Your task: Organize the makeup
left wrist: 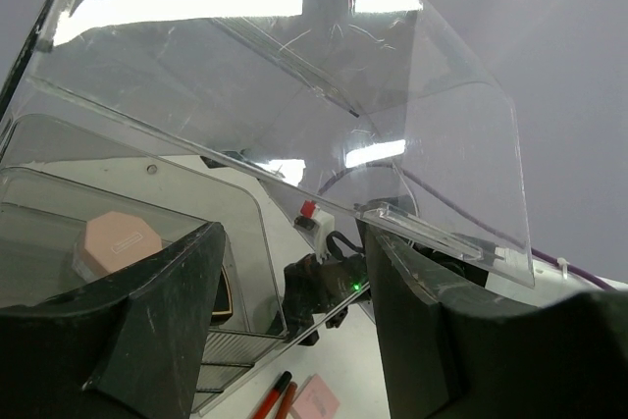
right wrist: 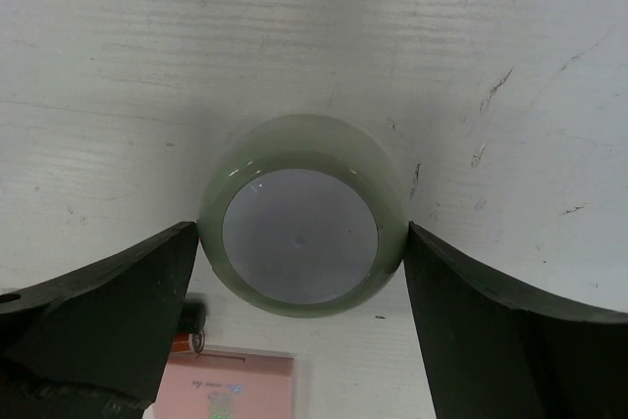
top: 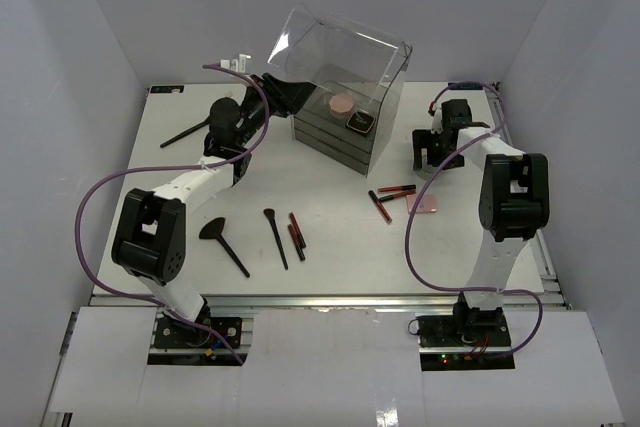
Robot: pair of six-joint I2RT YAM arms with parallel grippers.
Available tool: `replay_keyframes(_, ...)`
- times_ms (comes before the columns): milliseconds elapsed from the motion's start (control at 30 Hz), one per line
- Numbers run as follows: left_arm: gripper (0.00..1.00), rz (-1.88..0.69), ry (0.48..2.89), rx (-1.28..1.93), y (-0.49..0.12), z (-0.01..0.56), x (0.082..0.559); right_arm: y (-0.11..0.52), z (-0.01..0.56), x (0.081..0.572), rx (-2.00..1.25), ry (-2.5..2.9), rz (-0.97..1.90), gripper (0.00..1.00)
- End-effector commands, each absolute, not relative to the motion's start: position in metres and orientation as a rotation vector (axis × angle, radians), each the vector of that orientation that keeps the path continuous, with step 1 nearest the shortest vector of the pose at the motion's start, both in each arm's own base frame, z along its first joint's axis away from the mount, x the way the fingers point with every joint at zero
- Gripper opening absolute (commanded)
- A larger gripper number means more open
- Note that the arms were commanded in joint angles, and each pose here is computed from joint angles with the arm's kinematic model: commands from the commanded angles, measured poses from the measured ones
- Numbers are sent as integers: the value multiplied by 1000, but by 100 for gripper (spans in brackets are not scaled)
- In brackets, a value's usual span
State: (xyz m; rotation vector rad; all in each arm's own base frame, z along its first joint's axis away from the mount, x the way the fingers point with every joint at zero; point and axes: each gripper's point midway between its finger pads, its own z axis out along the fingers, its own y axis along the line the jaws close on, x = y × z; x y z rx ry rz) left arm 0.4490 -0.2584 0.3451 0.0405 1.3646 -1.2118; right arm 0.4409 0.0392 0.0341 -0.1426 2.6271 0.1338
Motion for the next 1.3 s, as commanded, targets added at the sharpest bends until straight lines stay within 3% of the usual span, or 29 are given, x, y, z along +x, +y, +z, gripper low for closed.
replay_keyframes(0,70,-1223,1222,85,-250,406,431,37,41,453,-131,2598,104,93)
replay_keyframes(100,70,-1223,1224,82,-250,405,431,38,41,453,-144,2598,112,99)
replay_keyframes(433,70,-1237,1220,79,-251,411,431,44,50,452,-197,2572,149,49)
replay_keyframes(500,70,-1240,1218,78,-251,413,430,42,62,452,-237,2542,135,35)
replay_keyframes(667,70,-1243,1209,87,-251,422,429,51,119,443,-436,2379,161,13)
replay_keyframes(833,70,-1249,1212,85,-252,426,429,78,182,406,-833,2103,226,9)
replay_keyframes(1033,70,-1243,1213,82,-251,432,430,127,201,336,-1264,1858,353,9)
replay_keyframes(1267,70,-1231,1217,86,-252,438,432,203,219,266,-1655,1490,246,9)
